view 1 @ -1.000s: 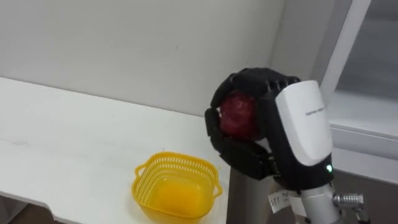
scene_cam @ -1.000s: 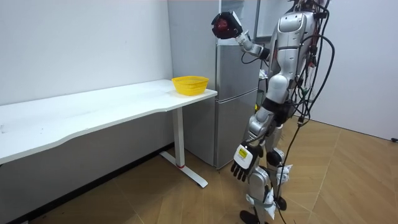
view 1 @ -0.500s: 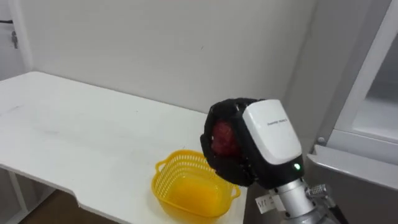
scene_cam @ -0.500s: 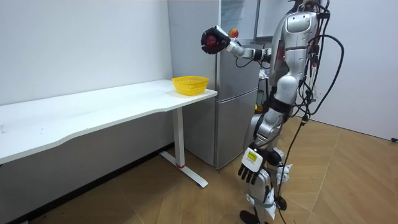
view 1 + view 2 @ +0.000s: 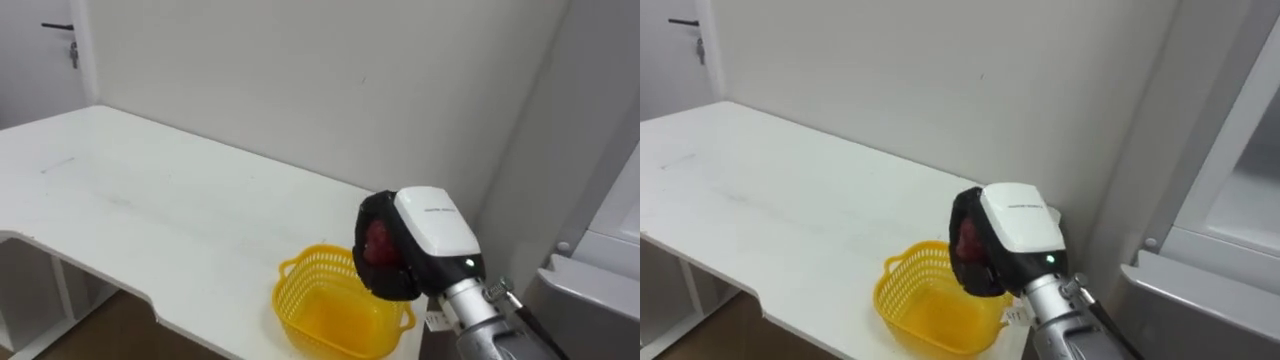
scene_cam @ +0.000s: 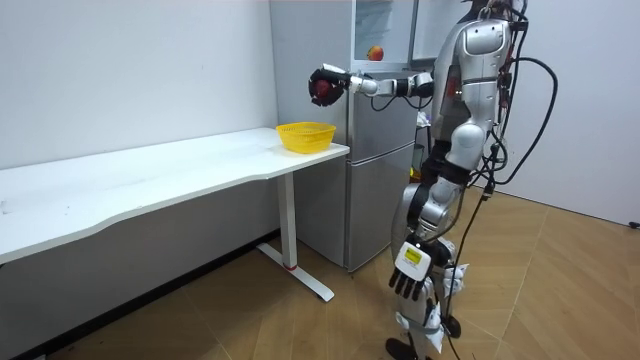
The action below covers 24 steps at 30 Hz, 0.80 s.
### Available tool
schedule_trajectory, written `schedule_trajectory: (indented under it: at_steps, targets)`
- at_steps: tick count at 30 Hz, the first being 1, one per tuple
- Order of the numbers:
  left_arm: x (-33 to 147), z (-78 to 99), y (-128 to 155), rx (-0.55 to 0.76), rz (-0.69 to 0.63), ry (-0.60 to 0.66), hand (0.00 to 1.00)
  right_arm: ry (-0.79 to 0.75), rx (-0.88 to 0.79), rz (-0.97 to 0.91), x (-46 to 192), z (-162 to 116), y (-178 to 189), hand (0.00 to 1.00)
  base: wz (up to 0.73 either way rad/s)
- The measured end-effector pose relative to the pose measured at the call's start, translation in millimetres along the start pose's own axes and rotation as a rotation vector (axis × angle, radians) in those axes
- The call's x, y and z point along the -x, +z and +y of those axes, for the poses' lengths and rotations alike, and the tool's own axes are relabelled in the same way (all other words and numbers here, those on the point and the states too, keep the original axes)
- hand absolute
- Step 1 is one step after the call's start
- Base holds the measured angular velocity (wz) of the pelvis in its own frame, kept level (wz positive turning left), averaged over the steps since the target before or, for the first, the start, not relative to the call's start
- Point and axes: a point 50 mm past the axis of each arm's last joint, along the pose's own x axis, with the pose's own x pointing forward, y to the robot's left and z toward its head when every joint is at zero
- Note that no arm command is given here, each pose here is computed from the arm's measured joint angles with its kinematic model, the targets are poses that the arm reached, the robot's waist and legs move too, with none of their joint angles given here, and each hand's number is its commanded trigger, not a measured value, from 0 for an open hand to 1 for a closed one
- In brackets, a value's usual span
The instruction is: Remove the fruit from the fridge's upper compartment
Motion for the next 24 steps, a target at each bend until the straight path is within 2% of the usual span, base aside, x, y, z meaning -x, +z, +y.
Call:
schedule_trajectory:
  at_steps: [7, 24]
  targets:
    - [1.0, -4.4, -8, -0.005, 0.029, -0.037, 0.0, 0.08, -0.023, 0.051, 1, 4, -8, 1.0, 0.02]
    - [1.1, -1.3, 1, 0.01, -0.004, -0.025, 0.0, 0.147, -0.043, 0.114, 4, 12, -17, 1.0, 0.01]
